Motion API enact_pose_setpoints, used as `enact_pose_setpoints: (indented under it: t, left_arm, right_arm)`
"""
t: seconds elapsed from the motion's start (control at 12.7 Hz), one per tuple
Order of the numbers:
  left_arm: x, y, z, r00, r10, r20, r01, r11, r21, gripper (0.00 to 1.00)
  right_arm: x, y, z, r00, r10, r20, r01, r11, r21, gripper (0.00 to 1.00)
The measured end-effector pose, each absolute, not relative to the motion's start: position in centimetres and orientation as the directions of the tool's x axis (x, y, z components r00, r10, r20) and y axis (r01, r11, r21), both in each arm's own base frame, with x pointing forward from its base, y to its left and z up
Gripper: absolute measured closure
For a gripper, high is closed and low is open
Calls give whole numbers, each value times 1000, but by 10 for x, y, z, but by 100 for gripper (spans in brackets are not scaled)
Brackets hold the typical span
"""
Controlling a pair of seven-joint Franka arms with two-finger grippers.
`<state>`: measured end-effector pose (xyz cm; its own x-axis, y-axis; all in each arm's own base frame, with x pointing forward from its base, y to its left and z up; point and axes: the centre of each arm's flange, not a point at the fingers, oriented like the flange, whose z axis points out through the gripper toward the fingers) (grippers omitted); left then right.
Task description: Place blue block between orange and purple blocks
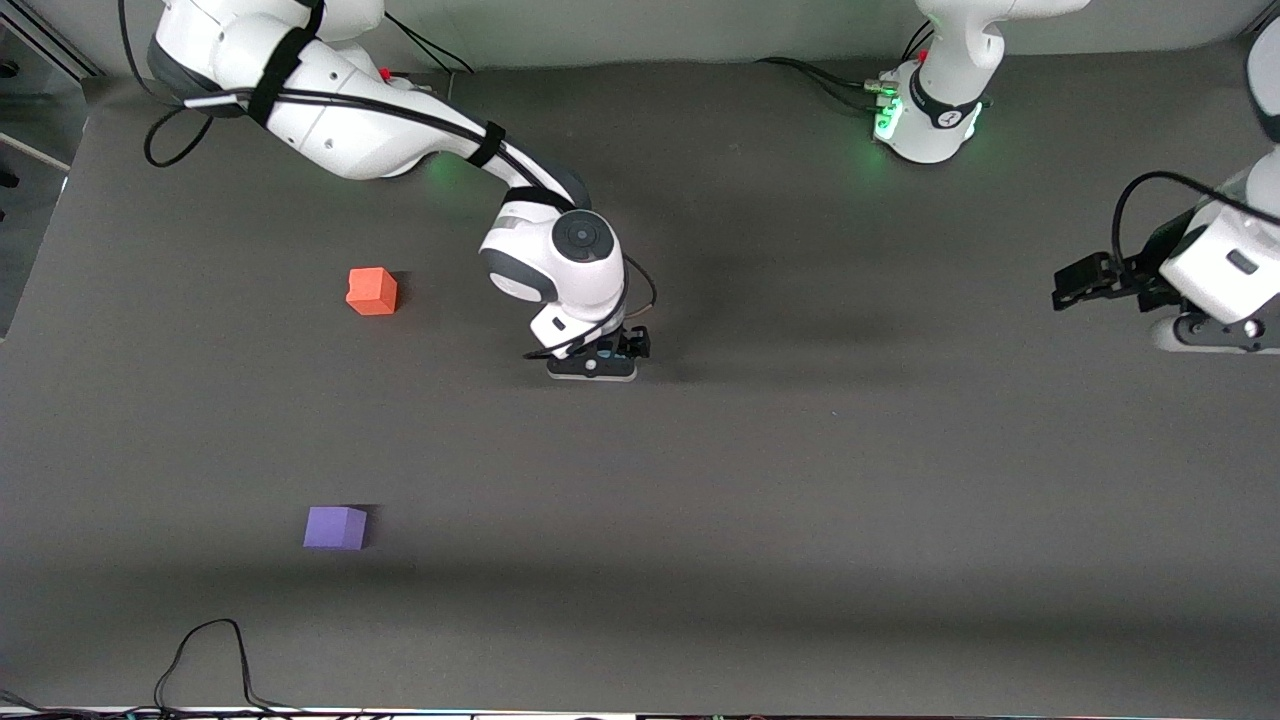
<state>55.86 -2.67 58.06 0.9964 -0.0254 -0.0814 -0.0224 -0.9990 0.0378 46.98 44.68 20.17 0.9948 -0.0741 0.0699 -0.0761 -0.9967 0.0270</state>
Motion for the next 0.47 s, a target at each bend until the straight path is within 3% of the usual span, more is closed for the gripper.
enact_pose_setpoints:
  t: [0.31, 0.47]
  left_arm:
    - [556, -27, 599, 996, -28, -80, -25, -999, 35, 0]
    - [556, -29, 602, 997, -34, -74, -33, -999, 17, 0]
  right_arm:
    - [448, 453, 190, 996, -64, 60, -66, -997, 37, 4]
    - [444, 451, 186, 997, -57, 59, -60, -997, 46, 29]
